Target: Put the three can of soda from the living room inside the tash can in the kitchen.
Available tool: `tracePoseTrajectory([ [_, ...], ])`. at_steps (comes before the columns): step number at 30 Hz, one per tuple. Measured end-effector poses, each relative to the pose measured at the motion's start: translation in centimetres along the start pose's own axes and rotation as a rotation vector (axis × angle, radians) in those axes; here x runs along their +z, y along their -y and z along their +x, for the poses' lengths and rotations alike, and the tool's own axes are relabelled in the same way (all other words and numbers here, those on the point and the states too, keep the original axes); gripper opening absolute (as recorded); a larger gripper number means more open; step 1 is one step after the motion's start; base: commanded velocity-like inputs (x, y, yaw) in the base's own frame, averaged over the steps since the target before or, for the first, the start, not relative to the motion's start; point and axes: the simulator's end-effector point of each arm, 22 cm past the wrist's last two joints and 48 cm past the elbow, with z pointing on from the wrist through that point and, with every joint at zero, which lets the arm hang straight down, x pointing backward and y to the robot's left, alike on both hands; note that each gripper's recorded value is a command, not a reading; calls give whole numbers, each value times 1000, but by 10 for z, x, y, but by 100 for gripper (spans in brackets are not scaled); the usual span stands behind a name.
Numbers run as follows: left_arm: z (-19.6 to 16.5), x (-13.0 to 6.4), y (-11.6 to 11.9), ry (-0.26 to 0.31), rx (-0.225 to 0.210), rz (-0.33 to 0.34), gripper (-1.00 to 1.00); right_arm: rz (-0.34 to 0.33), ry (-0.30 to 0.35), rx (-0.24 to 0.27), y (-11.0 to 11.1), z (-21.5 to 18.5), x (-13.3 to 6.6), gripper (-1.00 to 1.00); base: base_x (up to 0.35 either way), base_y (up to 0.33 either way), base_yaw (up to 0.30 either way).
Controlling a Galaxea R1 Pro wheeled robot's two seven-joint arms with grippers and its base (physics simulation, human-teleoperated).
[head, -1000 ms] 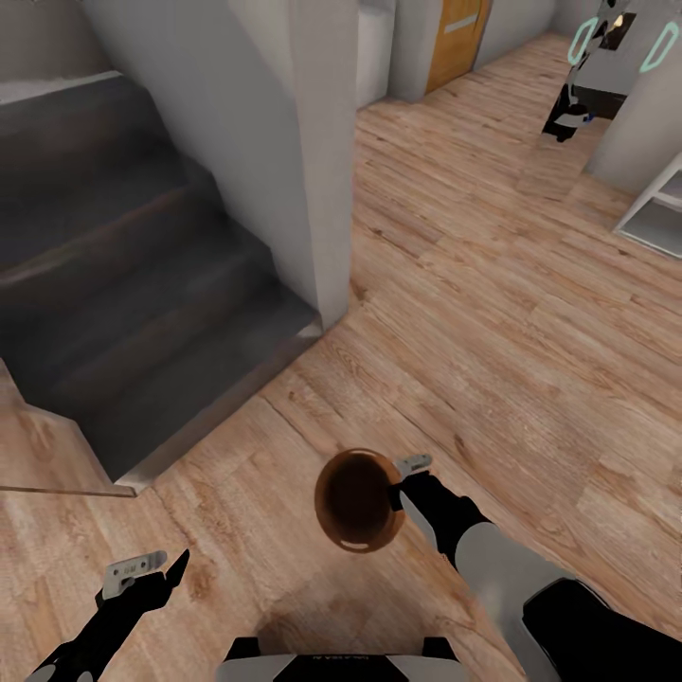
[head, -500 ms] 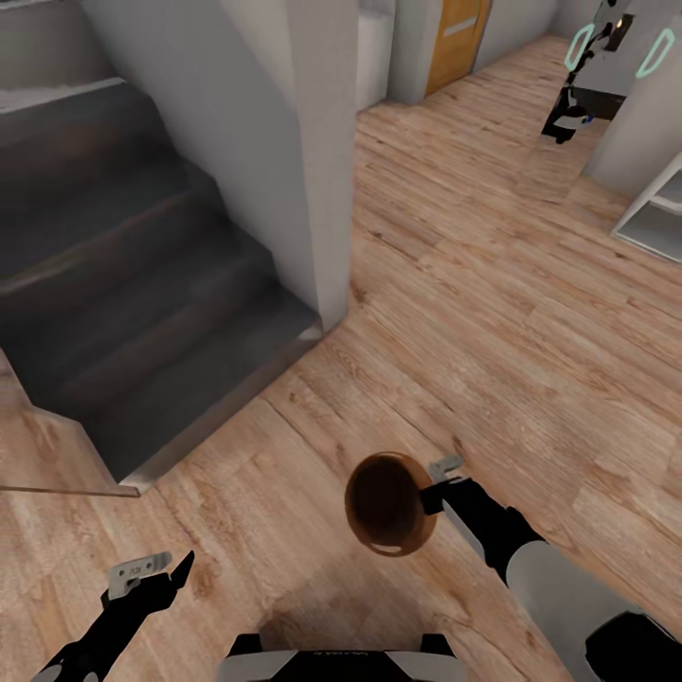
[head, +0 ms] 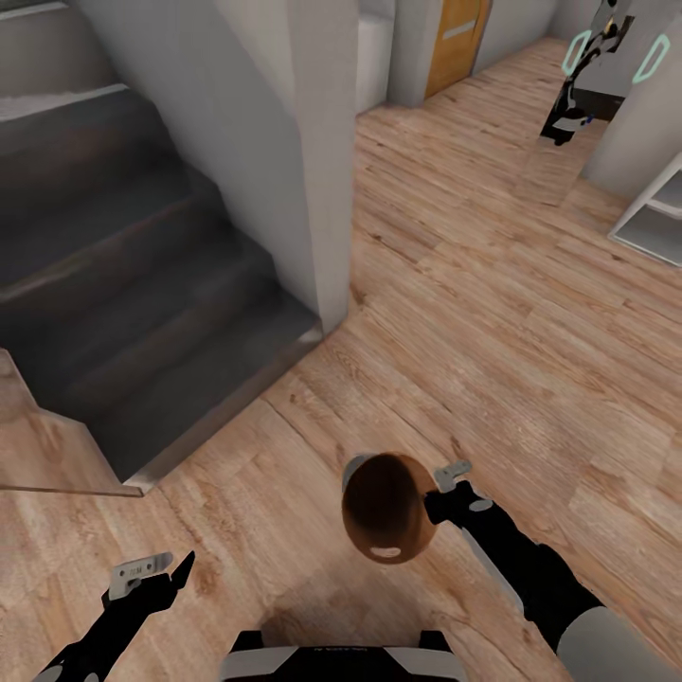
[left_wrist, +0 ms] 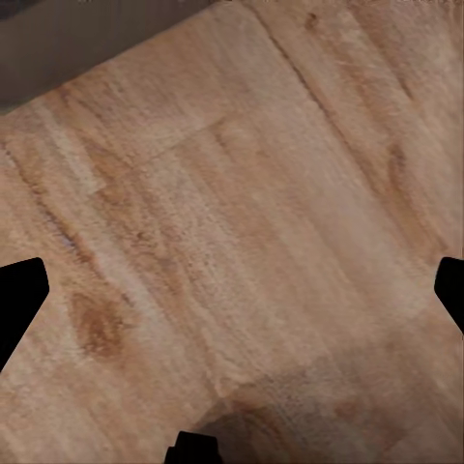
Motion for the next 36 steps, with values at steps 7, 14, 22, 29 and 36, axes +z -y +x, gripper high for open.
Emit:
tracePoseTrajectory([
  [7,-5,-9,2,1,-1,3,100,-40,79,-16,-15,0,-45,-100,0,0,0],
  [14,-9,-17,3,2,-1,4,100,-52,106,5,-21,21,-86,-100,0,0,0],
  [22,-13,-27,4,1,0,4,100,-51,118,80,4,66,-114,-100,0,0,0],
  [29,-15,-35,5,-1,2,6,100,-53,140,139,35,75,-132,-100,0,0,0],
  [36,-17,-42,8,-4,6,11,100,-52,137,150,39,79,-142,-100,0,0,0],
])
